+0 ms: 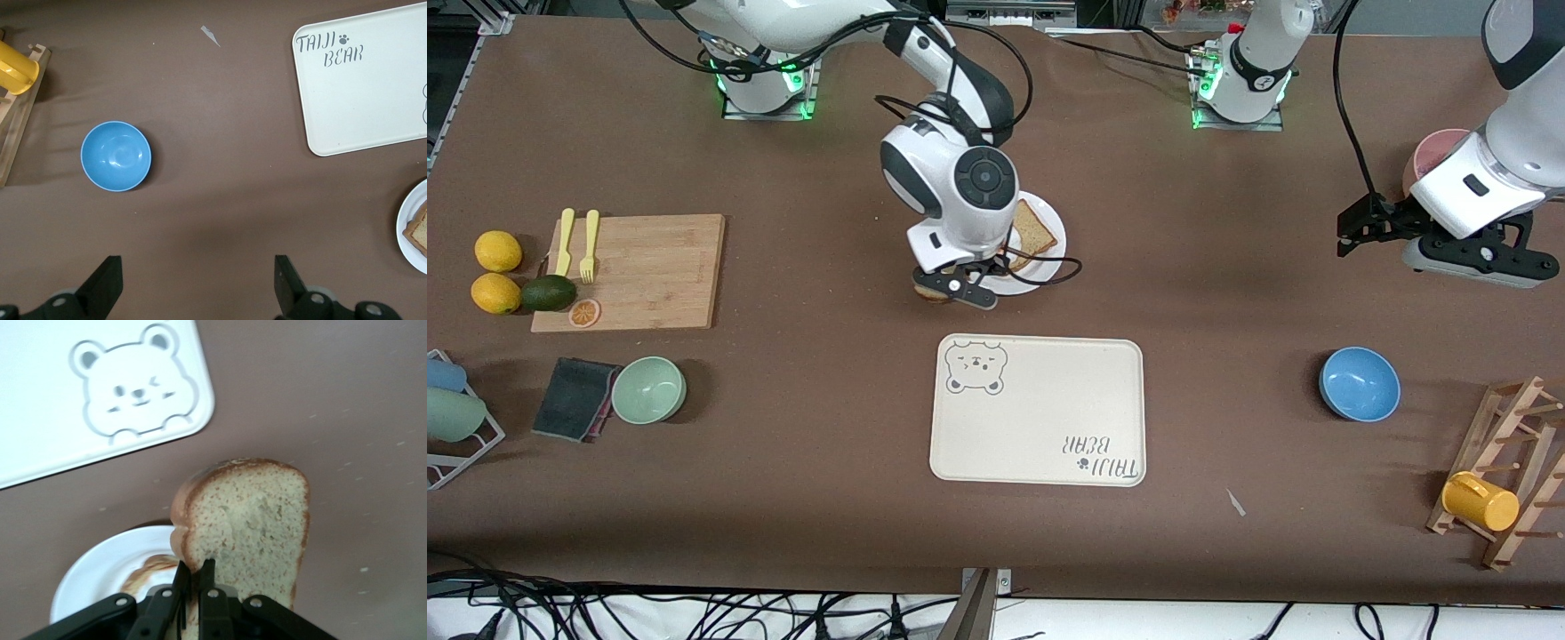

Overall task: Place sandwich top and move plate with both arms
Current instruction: 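Lift the bread slice with the right gripper toward the white plate, then lower the bread onto the egg slice and open the right gripper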

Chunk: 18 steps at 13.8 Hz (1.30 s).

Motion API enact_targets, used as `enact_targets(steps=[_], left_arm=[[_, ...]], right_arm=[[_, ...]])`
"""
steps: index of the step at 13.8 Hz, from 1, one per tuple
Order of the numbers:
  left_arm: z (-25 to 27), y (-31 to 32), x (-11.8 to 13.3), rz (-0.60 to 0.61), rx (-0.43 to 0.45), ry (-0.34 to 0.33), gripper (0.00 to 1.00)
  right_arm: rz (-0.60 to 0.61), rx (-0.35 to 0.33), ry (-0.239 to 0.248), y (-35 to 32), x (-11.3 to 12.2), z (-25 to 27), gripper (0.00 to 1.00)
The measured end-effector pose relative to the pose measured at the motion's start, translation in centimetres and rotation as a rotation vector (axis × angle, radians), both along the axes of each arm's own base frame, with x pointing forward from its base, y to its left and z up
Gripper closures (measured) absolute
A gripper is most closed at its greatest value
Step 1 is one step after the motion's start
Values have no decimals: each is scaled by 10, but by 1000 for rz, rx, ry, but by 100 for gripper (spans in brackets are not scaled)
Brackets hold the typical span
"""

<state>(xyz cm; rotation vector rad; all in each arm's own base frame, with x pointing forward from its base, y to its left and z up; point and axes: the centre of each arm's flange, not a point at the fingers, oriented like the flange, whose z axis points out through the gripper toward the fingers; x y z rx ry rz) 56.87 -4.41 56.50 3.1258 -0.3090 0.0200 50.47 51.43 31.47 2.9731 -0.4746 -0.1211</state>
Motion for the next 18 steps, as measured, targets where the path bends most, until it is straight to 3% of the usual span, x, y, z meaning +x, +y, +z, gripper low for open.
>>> enact_targets(steps=[9, 18], left_arm=[[0, 3, 0, 5, 0, 1, 0], [0, 3, 0, 5, 0, 1, 0]], right_arm=[[-74, -26, 28, 50, -58, -31, 92], [-74, -72, 53, 45, -59, -78, 92]])
